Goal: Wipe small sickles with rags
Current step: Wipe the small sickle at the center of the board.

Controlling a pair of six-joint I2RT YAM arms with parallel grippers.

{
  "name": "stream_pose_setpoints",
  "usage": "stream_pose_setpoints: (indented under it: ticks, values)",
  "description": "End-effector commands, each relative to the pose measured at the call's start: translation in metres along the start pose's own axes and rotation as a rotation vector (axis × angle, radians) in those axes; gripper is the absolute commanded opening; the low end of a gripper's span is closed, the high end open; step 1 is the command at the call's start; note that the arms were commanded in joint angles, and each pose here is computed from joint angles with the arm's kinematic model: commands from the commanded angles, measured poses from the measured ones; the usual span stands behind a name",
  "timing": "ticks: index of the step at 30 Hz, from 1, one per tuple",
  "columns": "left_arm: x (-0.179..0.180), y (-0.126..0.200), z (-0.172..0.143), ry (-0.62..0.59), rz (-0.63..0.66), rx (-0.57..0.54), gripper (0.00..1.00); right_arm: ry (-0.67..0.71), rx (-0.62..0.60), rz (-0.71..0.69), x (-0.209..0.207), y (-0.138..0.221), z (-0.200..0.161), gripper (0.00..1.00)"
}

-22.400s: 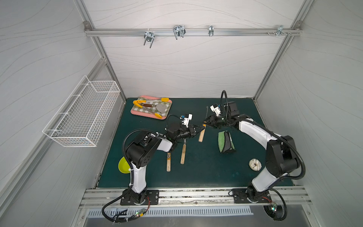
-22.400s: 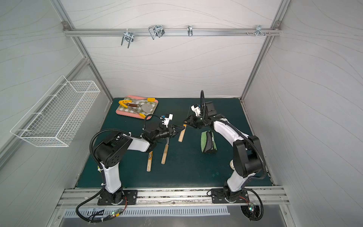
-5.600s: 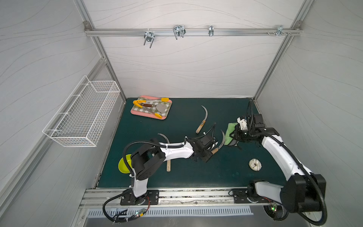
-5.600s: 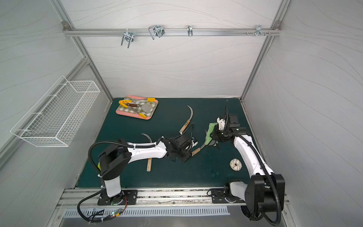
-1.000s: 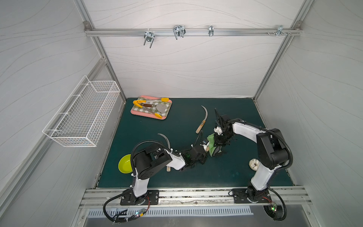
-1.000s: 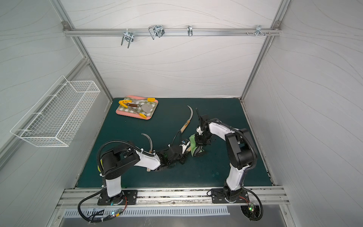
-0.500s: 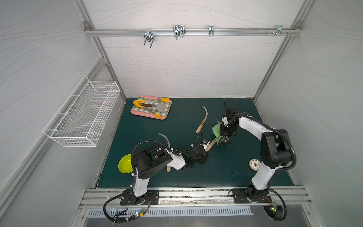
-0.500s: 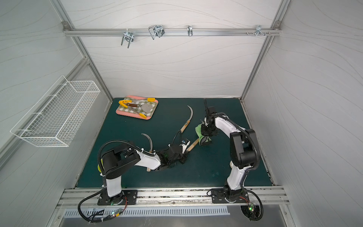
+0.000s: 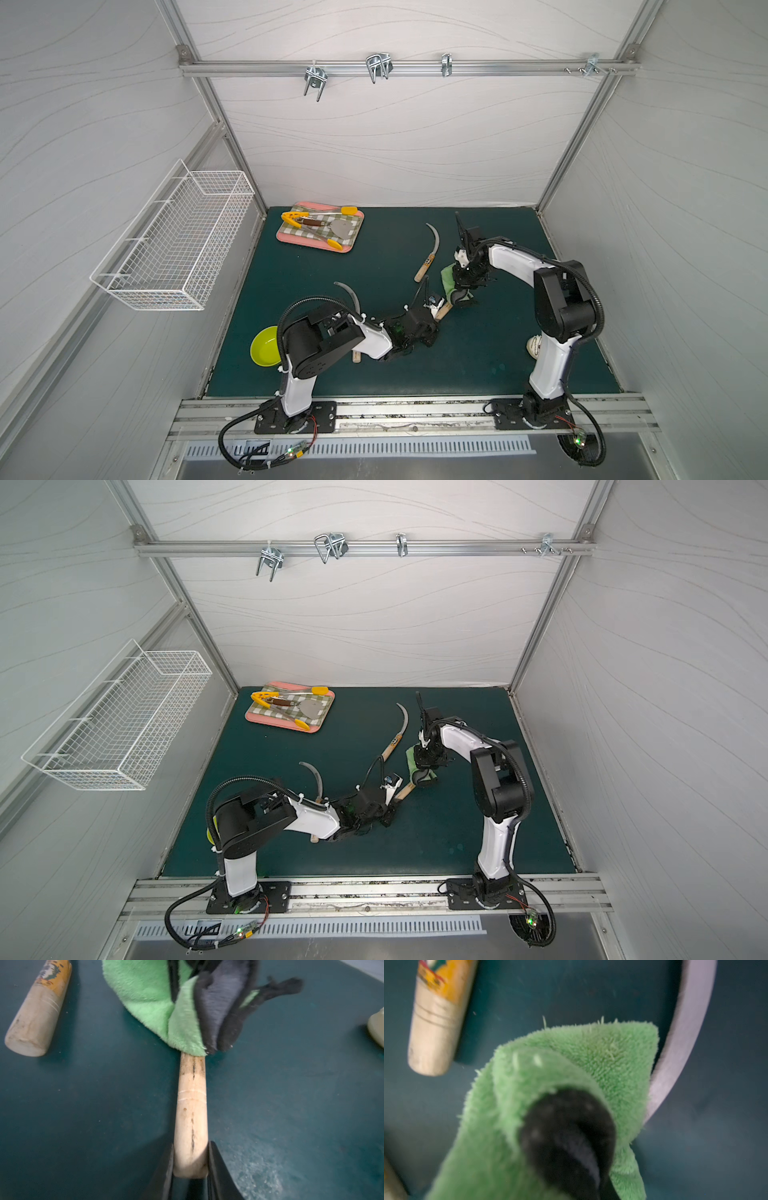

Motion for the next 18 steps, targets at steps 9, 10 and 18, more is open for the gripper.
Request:
stream_pose_setpoints:
  ticks: [9,10,18]
  values:
    - [0.003,0.0,-0.015,-0.015,0.019,0.047,0.0,0.039,0.152,0.127,0.044,-0.014,-0.072,0.1]
    - [0.003,0.0,-0.016,-0.015,0.024,0.046,0.0,0.037,0.15,0.14,0.047,-0.011,-0.076,0.1]
    - [0.005,0.001,-0.015,-0.011,0.036,0.039,0.0,0.008,0.127,0.21,0.059,0.005,-0.095,0.11]
Point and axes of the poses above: each gripper's point midway between its finger pads, its own y axis back along the fingers, its own x axis along the line the jaws close on, z = x × y, the point moved 5 cm from there along y, back along the fingers, and after that the axes turned 7 degrees about y, right-handed, at the moved point
